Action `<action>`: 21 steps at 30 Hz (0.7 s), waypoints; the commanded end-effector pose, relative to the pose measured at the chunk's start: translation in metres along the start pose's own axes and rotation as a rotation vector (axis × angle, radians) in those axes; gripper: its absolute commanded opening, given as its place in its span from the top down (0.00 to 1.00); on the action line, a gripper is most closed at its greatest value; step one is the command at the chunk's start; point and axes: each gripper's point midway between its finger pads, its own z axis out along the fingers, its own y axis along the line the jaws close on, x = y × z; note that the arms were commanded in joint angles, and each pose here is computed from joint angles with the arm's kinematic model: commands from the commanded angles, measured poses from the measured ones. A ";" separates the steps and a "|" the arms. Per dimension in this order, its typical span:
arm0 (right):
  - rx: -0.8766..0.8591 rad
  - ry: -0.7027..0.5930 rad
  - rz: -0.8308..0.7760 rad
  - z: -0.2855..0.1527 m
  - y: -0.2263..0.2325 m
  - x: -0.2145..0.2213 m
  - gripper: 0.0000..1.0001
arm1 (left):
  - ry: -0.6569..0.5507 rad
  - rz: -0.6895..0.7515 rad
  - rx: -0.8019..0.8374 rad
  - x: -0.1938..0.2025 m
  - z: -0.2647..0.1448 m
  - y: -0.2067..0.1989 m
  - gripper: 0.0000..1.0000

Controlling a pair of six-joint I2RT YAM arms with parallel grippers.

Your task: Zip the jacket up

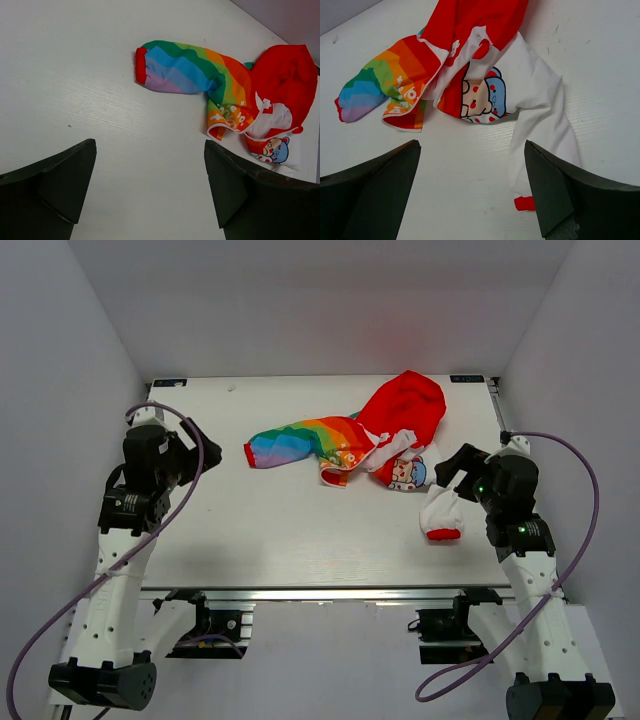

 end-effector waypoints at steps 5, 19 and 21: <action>-0.078 -0.057 -0.036 -0.006 0.016 -0.018 0.11 | 0.075 0.016 0.045 0.014 0.020 -0.007 0.02; 0.019 0.275 0.009 0.064 -0.003 0.025 0.11 | 0.426 0.152 0.178 0.121 0.112 -0.077 0.02; 0.045 0.277 0.023 0.076 -0.006 0.023 0.11 | 0.455 0.184 0.154 0.130 0.136 -0.091 0.02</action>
